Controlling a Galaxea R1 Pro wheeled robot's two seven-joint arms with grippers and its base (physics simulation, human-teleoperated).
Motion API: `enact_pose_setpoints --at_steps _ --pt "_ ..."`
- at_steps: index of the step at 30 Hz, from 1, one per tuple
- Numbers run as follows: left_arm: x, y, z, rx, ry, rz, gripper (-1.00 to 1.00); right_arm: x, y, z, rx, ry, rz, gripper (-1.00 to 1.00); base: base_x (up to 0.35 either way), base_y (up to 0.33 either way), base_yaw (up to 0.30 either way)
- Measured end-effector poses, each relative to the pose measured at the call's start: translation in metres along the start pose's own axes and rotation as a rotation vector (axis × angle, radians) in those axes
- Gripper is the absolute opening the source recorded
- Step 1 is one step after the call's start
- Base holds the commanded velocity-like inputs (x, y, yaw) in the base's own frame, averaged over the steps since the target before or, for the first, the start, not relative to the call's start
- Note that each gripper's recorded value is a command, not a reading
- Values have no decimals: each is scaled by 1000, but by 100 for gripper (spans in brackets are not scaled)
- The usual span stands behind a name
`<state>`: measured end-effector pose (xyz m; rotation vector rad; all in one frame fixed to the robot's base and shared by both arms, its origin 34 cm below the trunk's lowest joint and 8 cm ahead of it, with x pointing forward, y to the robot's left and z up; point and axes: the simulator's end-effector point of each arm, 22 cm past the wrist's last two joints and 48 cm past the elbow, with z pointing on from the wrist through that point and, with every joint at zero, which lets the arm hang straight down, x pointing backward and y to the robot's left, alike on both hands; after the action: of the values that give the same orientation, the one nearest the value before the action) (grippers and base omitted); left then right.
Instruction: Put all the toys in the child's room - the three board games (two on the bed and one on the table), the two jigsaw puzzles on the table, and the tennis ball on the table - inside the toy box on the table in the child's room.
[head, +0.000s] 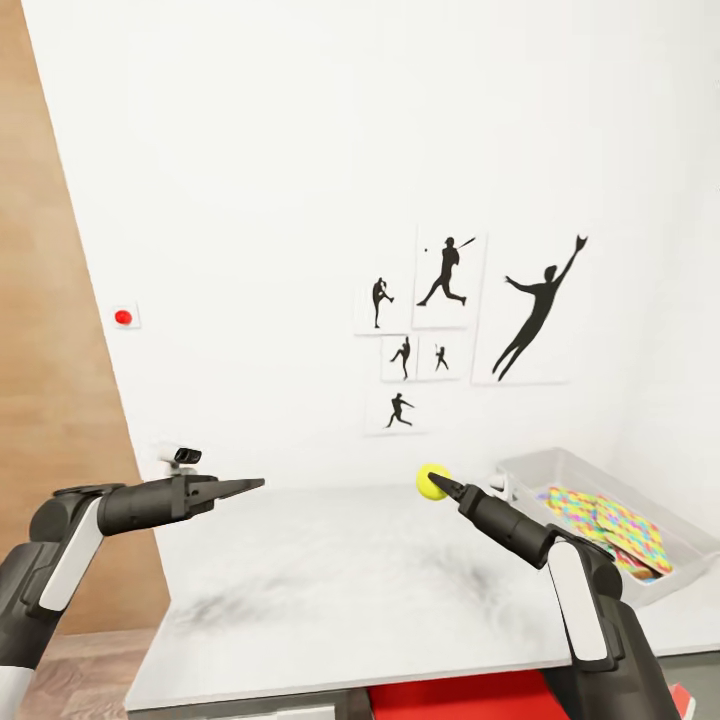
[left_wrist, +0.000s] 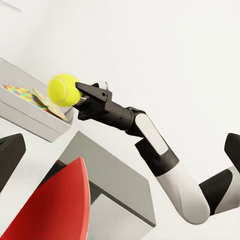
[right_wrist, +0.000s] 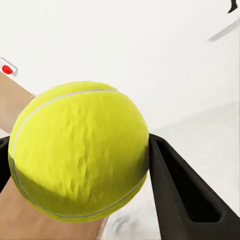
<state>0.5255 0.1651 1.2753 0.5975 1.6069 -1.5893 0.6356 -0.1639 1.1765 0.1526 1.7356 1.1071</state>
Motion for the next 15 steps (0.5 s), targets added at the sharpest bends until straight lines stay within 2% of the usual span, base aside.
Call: enact_pose_setpoints --at_steps 6,15 --pt "0 2 0 -1 0 -3 100 1 -2 1 4 2 3 -100 78 -81 -138" --pt "1 5 0 -2 0 -10 100 3 -6 2 8 6 7 -100 5 -6 -219"
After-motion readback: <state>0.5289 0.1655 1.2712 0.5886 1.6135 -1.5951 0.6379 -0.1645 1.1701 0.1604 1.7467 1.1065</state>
